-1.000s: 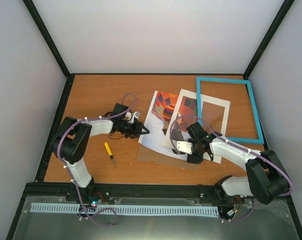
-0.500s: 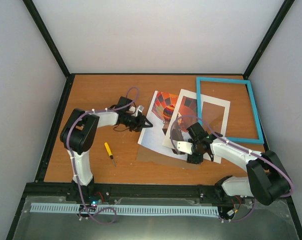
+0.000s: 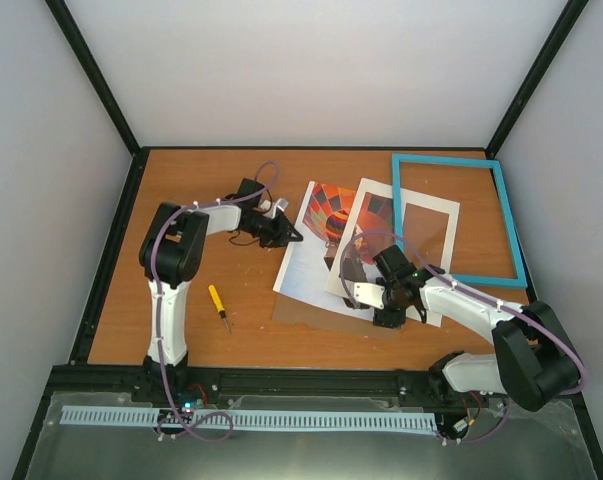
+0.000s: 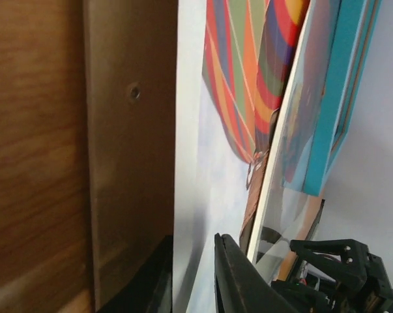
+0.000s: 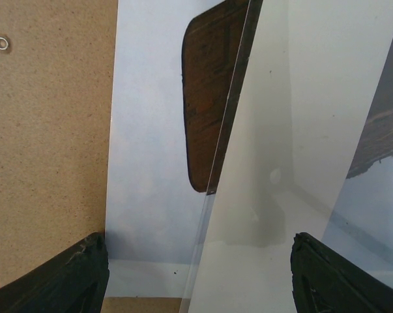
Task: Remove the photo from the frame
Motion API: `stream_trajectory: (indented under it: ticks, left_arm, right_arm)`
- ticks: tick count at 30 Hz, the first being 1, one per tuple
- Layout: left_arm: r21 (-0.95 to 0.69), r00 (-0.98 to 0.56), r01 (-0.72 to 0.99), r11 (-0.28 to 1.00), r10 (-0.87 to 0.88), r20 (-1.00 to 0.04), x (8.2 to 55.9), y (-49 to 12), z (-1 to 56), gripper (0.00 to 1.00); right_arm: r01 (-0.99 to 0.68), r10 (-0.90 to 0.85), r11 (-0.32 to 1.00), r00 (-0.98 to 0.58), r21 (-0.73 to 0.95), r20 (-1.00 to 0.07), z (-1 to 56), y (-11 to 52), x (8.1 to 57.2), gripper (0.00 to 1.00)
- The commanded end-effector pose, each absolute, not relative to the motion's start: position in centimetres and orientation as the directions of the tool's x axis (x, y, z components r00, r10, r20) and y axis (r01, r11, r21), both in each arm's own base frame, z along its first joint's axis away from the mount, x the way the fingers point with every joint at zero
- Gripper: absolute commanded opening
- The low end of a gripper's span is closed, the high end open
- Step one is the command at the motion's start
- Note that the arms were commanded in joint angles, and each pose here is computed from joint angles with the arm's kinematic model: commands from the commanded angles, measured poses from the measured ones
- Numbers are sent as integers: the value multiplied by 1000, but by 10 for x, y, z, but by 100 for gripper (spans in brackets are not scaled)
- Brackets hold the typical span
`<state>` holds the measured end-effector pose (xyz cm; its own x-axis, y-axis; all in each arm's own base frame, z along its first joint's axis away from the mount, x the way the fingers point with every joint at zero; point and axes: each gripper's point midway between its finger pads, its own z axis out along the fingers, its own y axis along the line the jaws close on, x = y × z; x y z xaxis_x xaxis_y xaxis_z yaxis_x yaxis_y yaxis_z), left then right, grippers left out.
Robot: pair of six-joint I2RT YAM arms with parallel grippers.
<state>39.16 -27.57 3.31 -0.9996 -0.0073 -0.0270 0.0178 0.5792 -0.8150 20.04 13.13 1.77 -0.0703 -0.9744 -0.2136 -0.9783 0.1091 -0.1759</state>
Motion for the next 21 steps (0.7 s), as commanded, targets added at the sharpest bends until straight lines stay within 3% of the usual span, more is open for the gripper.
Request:
stream_trajectory:
  ticks: [1,9,15,21]
  left_arm:
    - [-854,-997,82,513,46,-67,399,-283,50,14]
    - [-867,-995,99,489,70,-74,393,-287,54,18]
    - [-821,-993,116,559,58,-101,390,-279,58,2]
    - [-774,-992,79,629,-25,-122,368,-240,76,1]
  right_arm:
    - [-983,-980,112,-85,-145,-178,-7,125,190,74]
    - [-983,-980,111,-85,-143,-180,-7,126,191,74]
    - [-969,-974,144,-103,-200,-204,28,131,207,74]
    - [-943,-940,182,-84,-279,-331,102,141,218,81]
